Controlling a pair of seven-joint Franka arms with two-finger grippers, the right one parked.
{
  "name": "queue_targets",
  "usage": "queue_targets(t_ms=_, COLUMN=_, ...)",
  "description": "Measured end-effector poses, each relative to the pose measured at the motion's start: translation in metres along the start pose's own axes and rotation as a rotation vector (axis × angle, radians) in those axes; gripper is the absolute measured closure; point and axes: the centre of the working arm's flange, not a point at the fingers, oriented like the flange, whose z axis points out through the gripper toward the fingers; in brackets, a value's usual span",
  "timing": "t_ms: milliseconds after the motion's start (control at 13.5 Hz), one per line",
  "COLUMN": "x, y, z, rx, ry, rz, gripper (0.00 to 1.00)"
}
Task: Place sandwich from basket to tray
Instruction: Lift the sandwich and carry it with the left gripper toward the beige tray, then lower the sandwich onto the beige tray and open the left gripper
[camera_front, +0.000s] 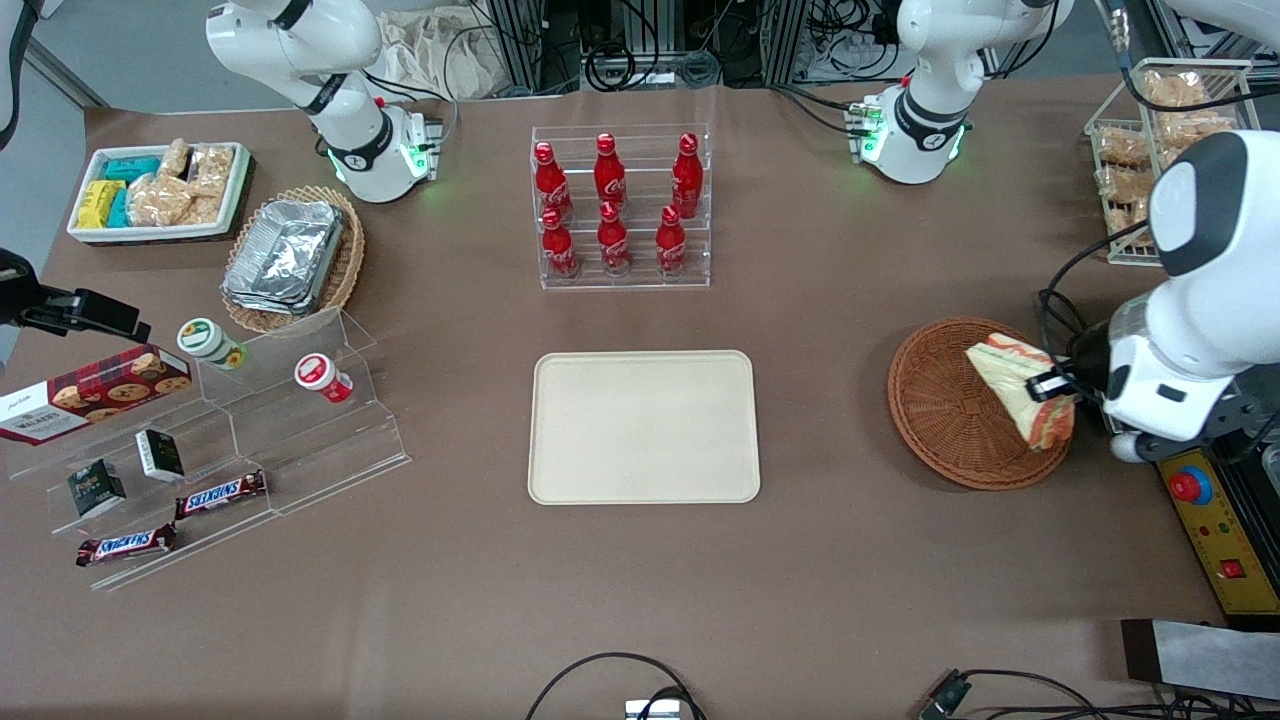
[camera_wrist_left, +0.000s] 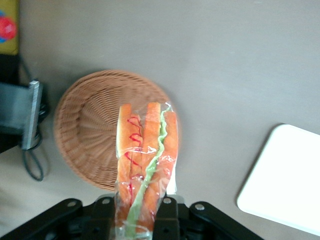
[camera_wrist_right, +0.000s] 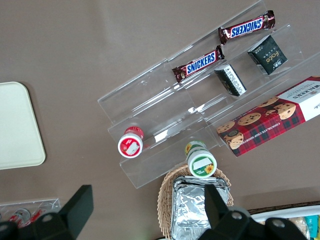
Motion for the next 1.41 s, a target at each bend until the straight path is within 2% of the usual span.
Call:
queue_targets(t_ms=74, x=-0.008, y=0.031, z=0.003, rx=0.007, ry=0.002, rz=0.054, gripper=0.80)
queue_targets(t_ms=222, x=-0.030, y=0.103, z=0.025, rx=0.048, ry=0.000, rz=0.179, gripper=0.80)
queue_targets(t_ms=370, x=-0.053, y=0.173, z=0.060, rx=0.070, ry=-0.019, rz=0.266, gripper=0.80)
queue_targets(t_ms=519, x=-0.067, y=0.230, z=0.105, rx=0.060, ry=-0.029, rz=0.285, gripper=0.80)
queue_targets(t_ms=667, x=-0.075, y=0.271, z=0.150, rx=0.030, ry=-0.023, rz=0.267, gripper=0.80)
queue_targets(t_ms=741, x=-0.080, y=0.285, z=0.174, rx=0.025, ry=-0.029, rz=0.263, gripper=0.80)
queue_targets(t_ms=963, x=-0.092, y=0.304, z=0.235, rx=0.052, ry=-0.084, rz=0.277, gripper=0.80)
queue_targets(t_ms=1259, x=-0.091, y=0.311, z=0.267, rx=0.021, ry=-0.064, rz=0.284, gripper=0.80)
queue_targets(t_ms=1407, x=-0.091, y=0.311, z=0.268, rx=0.020, ry=-0.063, rz=0.285, gripper=0.81)
